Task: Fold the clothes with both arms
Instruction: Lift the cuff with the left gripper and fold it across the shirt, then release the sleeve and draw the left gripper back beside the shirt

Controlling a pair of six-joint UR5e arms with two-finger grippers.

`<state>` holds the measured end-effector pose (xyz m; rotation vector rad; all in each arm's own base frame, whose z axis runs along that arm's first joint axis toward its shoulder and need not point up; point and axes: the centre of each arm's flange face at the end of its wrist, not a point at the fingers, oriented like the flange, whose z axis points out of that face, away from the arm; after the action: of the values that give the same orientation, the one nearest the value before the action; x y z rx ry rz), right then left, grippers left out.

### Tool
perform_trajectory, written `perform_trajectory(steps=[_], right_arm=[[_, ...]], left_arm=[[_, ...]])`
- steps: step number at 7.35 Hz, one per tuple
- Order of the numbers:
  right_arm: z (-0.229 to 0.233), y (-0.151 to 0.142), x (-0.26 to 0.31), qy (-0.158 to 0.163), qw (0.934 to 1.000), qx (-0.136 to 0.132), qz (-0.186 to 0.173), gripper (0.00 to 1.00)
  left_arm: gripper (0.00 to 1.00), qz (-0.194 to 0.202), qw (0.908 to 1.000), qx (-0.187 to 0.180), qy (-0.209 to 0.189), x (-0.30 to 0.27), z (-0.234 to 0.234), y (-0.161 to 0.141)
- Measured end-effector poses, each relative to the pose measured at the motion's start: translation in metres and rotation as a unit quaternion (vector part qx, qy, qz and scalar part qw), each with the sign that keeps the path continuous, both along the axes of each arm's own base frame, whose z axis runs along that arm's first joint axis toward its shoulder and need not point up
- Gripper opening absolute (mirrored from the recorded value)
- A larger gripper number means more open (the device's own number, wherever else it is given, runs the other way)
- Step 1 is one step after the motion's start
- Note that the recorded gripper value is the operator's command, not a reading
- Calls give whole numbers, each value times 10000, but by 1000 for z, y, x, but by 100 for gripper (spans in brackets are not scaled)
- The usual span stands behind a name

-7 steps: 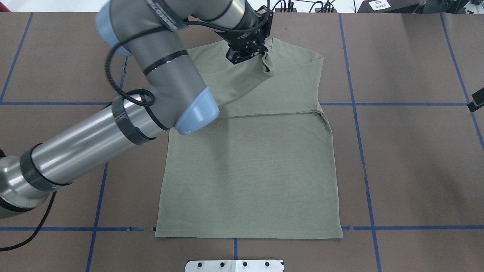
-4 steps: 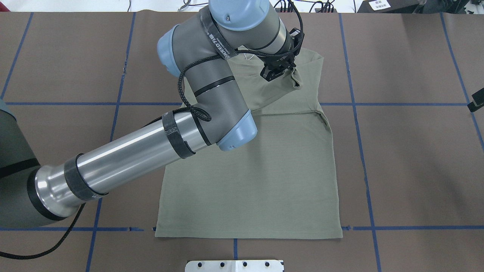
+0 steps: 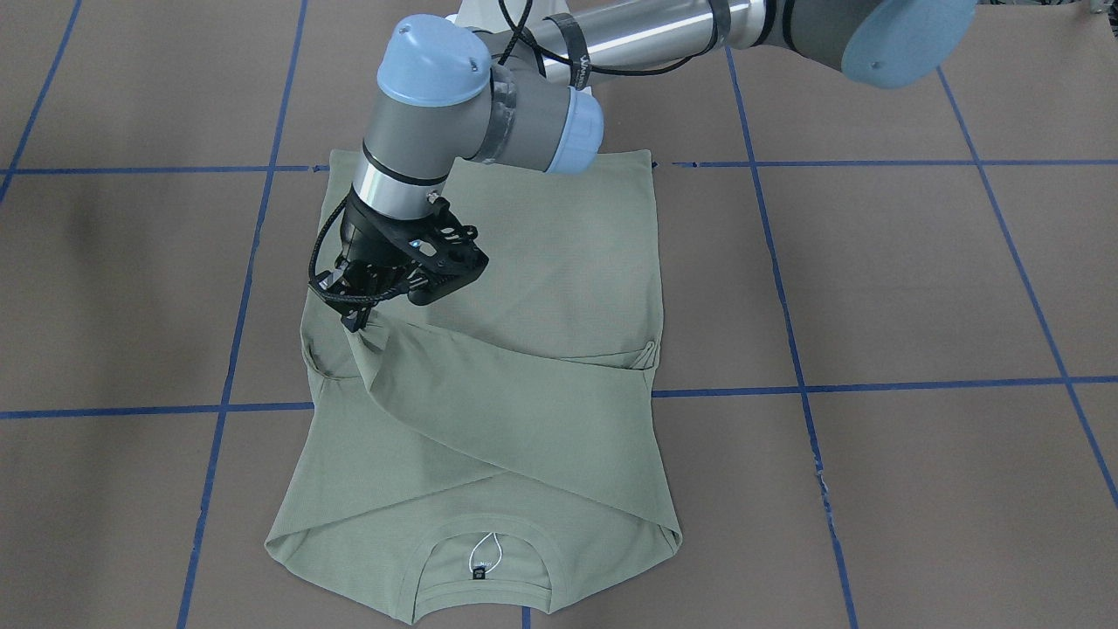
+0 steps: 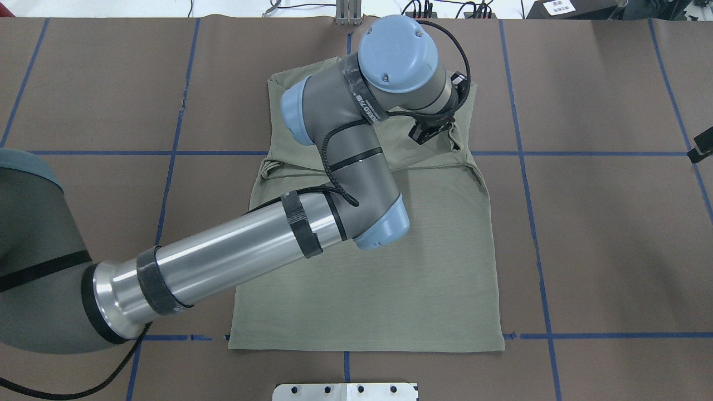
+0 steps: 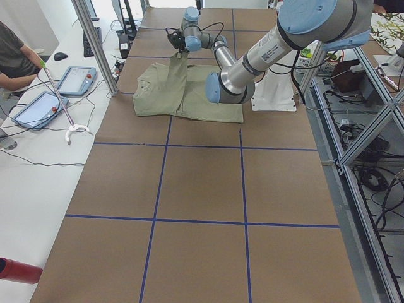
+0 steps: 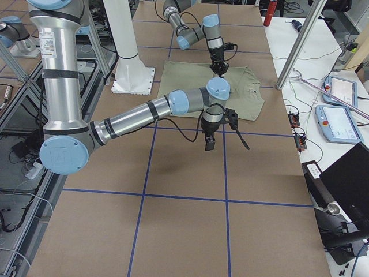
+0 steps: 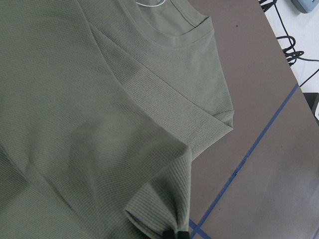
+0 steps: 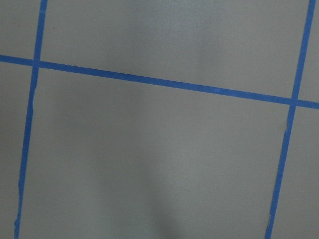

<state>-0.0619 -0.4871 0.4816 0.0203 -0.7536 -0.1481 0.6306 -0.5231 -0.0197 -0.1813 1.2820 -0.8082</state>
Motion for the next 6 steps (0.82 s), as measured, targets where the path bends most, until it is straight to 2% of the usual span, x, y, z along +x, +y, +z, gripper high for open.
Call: perform_trajectory(steps=[2,4,6], right_arm=[[-6,-3,-1,-26,10000,51,2,100],[-14,-6,-3,-145,9999,83,-15,100],[-20,-6,-5,-257,9996,103,-32,100]], left_arm=[[100,-103,9999,64,76,36,-16,18],[100,-281,9990,340,71,48,-15,16],[100,-235,9974,677,-119,42,0,10]])
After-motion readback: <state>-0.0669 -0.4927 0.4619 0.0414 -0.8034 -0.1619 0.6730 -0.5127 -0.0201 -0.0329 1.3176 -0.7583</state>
